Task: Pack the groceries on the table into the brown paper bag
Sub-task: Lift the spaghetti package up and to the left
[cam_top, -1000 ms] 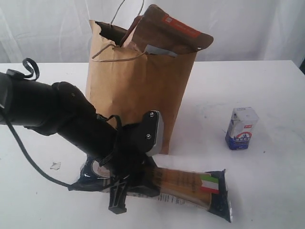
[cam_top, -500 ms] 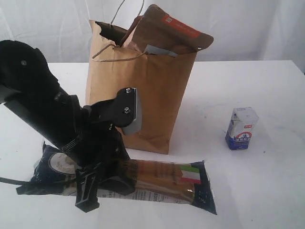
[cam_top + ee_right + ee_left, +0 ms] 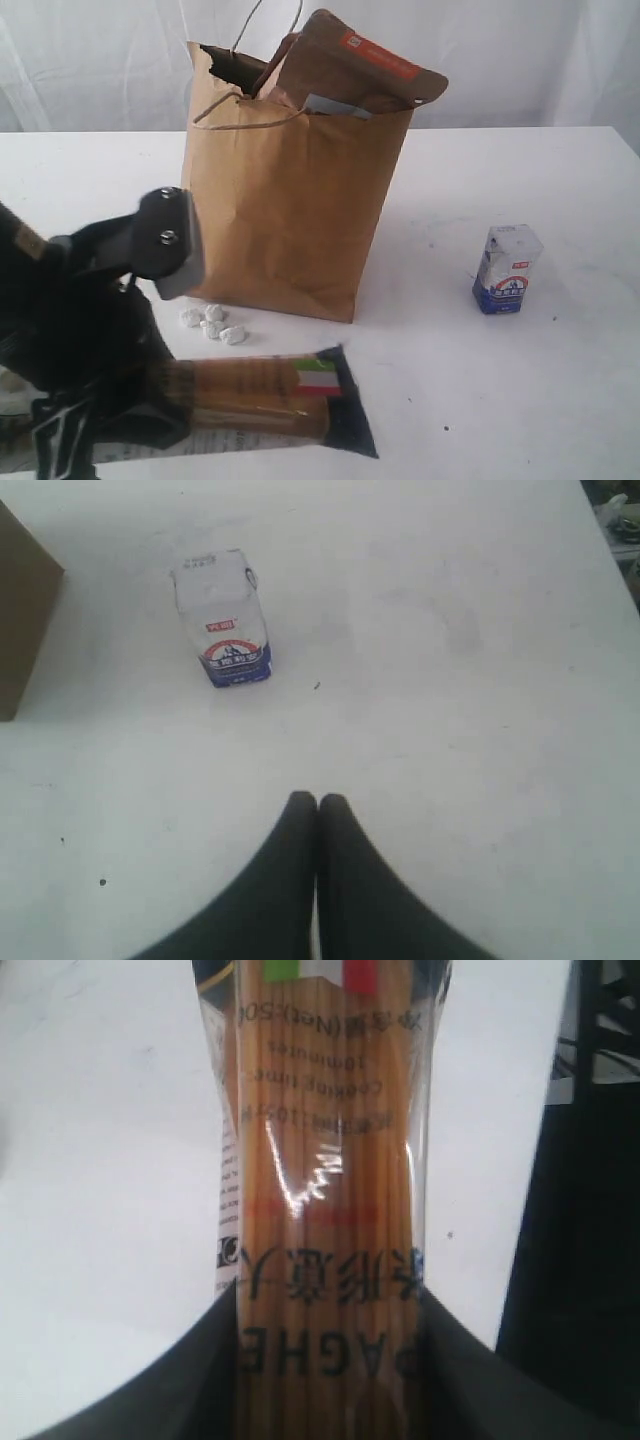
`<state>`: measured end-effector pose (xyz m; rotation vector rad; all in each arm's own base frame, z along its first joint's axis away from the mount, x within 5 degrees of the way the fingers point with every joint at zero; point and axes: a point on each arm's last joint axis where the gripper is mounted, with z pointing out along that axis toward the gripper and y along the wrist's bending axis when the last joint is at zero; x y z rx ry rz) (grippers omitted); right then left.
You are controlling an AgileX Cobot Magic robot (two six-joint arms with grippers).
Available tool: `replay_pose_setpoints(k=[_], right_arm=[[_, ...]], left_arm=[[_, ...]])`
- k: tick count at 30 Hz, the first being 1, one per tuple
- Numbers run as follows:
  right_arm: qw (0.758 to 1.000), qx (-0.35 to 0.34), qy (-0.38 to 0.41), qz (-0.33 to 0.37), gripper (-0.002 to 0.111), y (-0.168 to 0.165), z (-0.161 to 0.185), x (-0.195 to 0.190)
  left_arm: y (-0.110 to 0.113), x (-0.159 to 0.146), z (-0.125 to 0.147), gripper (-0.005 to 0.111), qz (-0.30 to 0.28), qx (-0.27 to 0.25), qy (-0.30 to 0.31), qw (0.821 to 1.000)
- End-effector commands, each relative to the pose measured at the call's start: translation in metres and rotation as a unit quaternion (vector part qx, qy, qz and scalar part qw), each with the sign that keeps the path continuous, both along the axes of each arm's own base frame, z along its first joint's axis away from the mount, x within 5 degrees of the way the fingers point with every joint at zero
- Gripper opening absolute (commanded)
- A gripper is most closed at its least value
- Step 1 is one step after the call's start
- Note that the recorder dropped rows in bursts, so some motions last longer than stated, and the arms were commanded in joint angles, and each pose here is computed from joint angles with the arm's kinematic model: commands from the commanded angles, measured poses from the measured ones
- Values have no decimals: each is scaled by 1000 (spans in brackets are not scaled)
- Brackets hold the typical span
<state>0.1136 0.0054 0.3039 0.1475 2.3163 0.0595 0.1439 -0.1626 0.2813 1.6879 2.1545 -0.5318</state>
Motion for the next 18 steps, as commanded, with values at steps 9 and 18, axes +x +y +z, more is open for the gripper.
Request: replay_pose_setpoints(k=[9, 18], right_arm=[[1000, 4, -3, -2, 0, 0, 0, 0], [1000, 4, -6, -2, 0, 0, 0, 0]], left_arm=[[93, -15, 60, 0, 282, 92, -241, 924], [101, -14, 104, 0, 336, -85, -403, 847]])
